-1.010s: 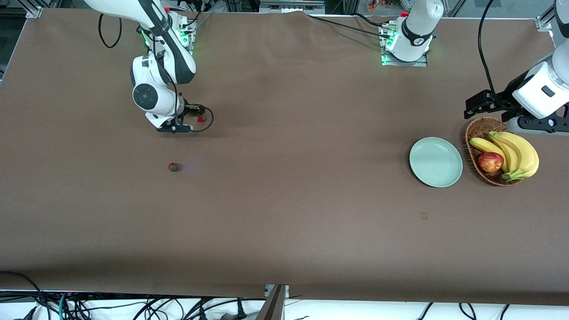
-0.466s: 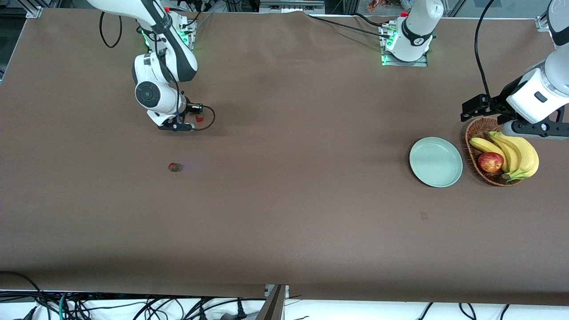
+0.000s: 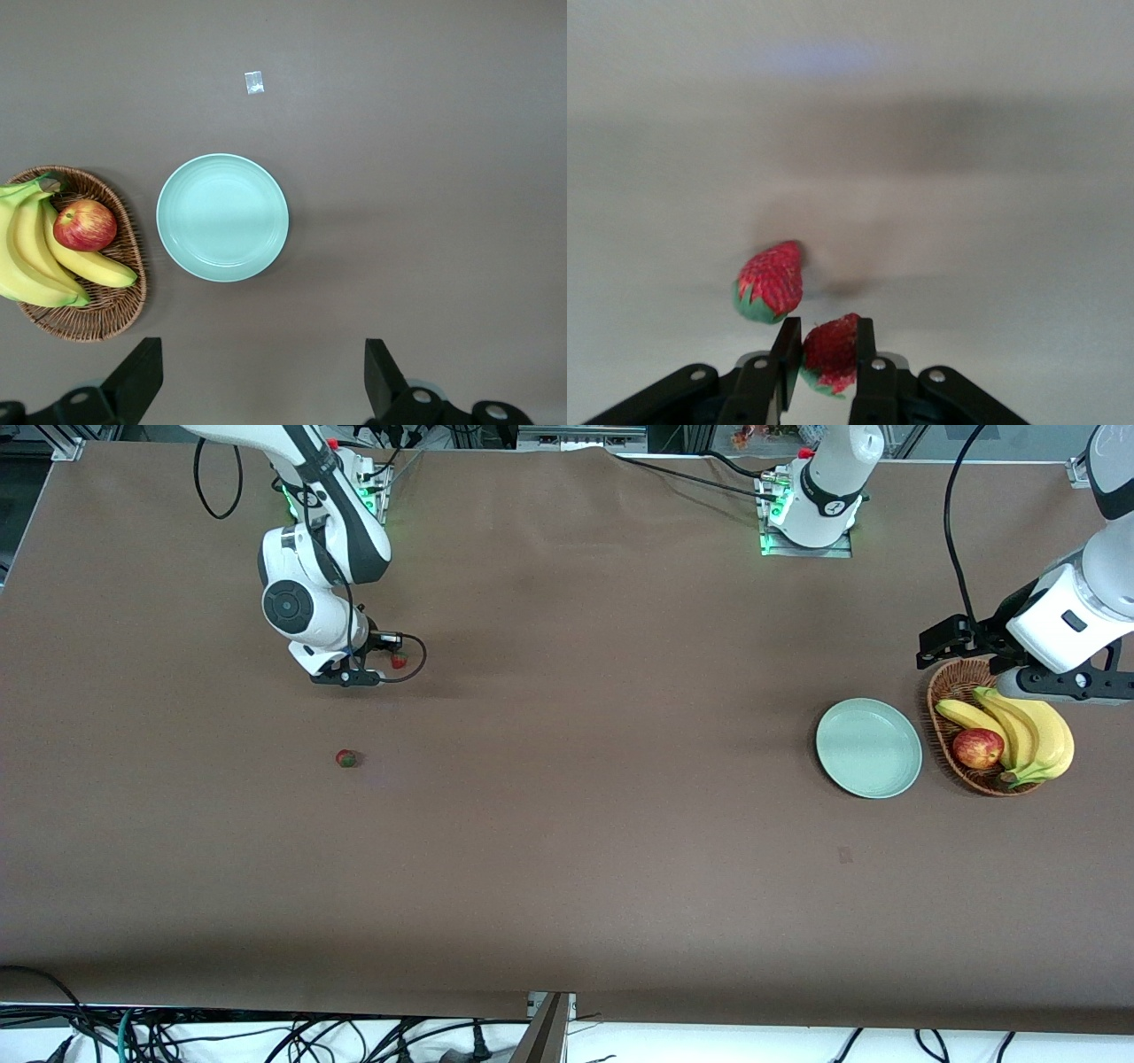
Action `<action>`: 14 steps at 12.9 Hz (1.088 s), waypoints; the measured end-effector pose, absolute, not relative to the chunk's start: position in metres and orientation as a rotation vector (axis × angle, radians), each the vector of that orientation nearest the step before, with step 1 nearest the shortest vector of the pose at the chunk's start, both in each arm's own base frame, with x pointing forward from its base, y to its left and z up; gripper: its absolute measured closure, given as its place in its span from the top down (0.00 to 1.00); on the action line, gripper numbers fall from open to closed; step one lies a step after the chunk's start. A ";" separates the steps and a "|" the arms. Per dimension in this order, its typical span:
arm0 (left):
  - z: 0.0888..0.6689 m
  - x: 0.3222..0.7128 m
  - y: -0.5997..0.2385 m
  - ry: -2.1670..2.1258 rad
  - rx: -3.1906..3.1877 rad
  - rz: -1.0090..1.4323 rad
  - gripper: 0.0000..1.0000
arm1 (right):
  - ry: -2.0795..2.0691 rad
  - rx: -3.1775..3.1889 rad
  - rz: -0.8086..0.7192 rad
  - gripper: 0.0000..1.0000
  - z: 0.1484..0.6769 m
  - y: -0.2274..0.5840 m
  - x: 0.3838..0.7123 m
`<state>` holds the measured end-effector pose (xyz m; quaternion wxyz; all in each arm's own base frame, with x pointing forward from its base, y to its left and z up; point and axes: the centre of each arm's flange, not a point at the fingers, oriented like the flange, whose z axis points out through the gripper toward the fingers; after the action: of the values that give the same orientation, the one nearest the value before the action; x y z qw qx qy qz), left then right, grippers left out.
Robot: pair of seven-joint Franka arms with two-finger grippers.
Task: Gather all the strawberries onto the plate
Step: 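Grasp one strawberry with the right gripper and lift it, then carry the strawberry to mid-table and release it with the right gripper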
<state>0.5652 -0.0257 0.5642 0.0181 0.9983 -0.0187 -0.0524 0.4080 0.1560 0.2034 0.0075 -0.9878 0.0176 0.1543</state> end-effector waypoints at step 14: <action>0.544 0.576 -0.032 -0.070 3.101 -0.176 1.00 | 0.636 -2.754 0.294 0.29 0.302 0.458 0.593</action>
<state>0.5760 -0.0316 0.5440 0.0174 0.9980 -0.0227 -0.0568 0.5925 0.4582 0.3020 0.1494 -0.9582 0.2213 0.1022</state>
